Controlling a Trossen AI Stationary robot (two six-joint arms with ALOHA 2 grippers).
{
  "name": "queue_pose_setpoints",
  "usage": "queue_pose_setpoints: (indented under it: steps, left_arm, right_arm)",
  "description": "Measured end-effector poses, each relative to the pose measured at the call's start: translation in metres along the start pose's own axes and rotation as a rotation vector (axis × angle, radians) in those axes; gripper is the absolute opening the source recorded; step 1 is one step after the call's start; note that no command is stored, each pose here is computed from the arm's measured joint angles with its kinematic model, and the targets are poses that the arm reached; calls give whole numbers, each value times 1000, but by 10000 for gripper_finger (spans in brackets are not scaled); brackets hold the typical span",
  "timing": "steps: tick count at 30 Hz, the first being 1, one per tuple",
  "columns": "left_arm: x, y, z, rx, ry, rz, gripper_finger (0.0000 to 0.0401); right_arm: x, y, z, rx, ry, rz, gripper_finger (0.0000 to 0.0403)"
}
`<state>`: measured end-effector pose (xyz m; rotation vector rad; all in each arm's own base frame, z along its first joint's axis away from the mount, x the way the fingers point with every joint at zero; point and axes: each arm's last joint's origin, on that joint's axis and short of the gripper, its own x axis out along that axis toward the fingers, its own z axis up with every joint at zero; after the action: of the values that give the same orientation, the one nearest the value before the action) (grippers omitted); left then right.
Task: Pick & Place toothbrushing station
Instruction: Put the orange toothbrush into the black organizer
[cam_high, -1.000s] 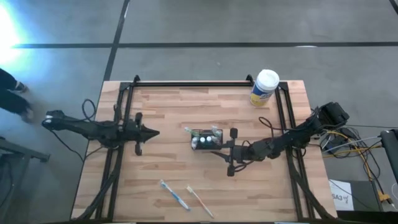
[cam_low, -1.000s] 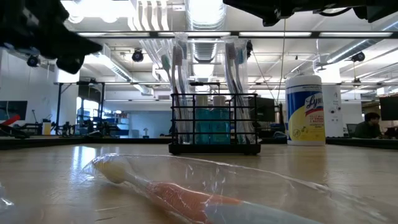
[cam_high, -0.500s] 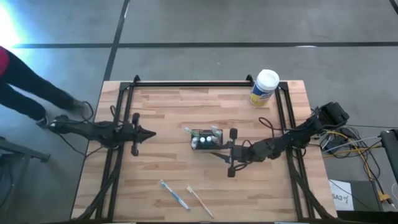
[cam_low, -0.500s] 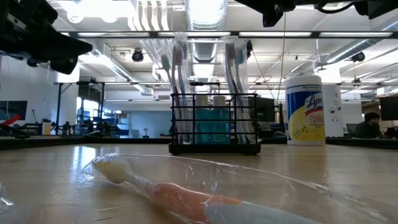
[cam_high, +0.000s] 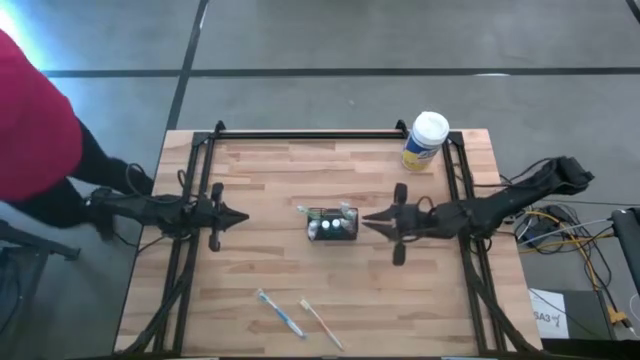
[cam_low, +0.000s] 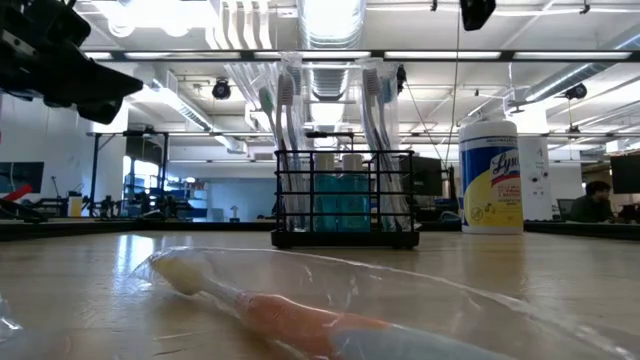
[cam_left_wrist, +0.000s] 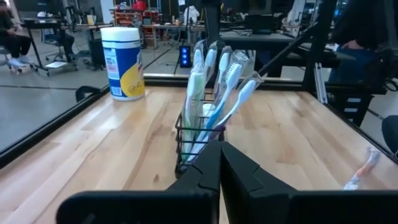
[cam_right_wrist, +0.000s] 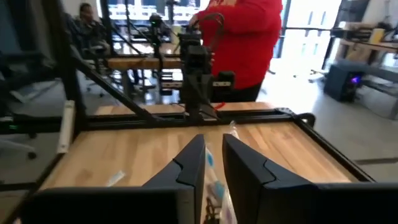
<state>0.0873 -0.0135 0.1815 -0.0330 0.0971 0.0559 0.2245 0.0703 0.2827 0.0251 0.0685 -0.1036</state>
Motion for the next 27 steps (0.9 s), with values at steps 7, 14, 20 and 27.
queue_pose_setpoints:
  steps: [7, 14, 20, 27]
  left_arm:
    - [-1, 0, 5, 4, -34, -5, 12]
    - [-2, 0, 8, 71, -45, -5, 6]
    - [-2, 0, 8, 96, -50, -4, 15]
    - [-2, 0, 8, 96, -50, -4, 10]
  right_arm:
    - [-18, -8, -13, 2, -13, 71, 22]
    - [-26, -18, -52, 36, -88, 62, 10]
    - [-34, -29, -77, 102, -150, 41, 8]
    - [-31, -28, -77, 181, -130, 4, 8]
